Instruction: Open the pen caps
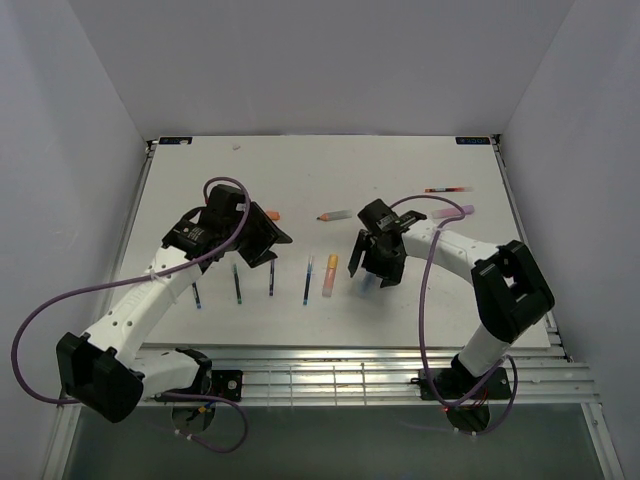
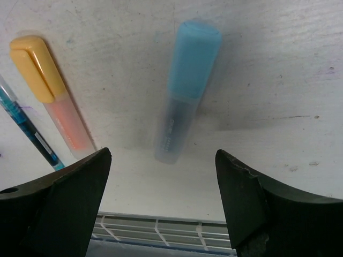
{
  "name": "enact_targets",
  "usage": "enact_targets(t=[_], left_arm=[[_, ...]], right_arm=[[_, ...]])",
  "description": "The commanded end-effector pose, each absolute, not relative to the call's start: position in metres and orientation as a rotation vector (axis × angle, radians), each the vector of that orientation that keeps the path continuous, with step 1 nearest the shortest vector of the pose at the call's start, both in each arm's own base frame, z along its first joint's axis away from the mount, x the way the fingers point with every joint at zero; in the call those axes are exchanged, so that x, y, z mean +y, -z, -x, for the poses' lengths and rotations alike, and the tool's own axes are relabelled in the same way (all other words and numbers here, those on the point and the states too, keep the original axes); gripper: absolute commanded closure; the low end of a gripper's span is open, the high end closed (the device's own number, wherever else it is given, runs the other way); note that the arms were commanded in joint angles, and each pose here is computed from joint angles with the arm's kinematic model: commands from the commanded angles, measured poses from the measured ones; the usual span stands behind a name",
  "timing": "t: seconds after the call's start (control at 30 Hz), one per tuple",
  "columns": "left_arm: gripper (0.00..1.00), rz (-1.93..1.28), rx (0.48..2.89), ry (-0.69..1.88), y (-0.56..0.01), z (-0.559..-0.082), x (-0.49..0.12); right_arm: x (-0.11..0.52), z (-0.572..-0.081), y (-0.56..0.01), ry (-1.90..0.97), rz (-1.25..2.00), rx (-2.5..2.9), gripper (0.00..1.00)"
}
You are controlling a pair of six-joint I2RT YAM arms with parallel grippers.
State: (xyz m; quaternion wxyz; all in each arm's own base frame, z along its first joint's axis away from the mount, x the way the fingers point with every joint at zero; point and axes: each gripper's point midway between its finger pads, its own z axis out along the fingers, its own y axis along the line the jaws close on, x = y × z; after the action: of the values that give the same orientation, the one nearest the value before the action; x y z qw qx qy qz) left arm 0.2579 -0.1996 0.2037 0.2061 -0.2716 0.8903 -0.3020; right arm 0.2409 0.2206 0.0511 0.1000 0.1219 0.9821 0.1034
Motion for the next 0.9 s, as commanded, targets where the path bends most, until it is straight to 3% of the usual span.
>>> enact_targets(t=[0.0, 0.4, 0.5, 0.7, 0.8, 0.83, 0.87], left_arm=[[0.37, 0.69, 2.466, 0.873, -0.215, -0.258, -0.204], [0.43, 0.659, 2.466, 0.857, -0.216, -0.263, -0.205], [0.44, 0.677, 2.469, 0.858, -0.213, -0.261, -0.204], [0.44, 0.687, 2.447, 0.858, -0.216, -0.26, -0.201], [0.44, 0.691, 2.444, 0.858, -0.217, -0.26, -0.201], [0.45, 0.692, 2.443, 0.86, -0.218, -0.26, -0.201], [0.45, 0.694, 2.442, 0.865, -0.218, -0.26, -0.202]], right_arm=[[0.223, -0.255, -0.05, -0.269, -0.421, 2.86, 0.16], [0.219, -0.242, -0.017, -0.081, -0.392, 2.939, 0.27], [0.221, -0.233, -0.013, -0.049, -0.361, 2.962, 0.35], [0.218, -0.21, -0.004, -0.023, -0.295, 2.989, 0.6], [0.213, -0.212, -0.007, -0.02, -0.236, 2.964, 0.79], [0.214, -0.216, -0.013, -0.033, -0.199, 2.947, 0.91], [0.215, -0.225, -0.021, -0.033, -0.108, 2.921, 0.92]])
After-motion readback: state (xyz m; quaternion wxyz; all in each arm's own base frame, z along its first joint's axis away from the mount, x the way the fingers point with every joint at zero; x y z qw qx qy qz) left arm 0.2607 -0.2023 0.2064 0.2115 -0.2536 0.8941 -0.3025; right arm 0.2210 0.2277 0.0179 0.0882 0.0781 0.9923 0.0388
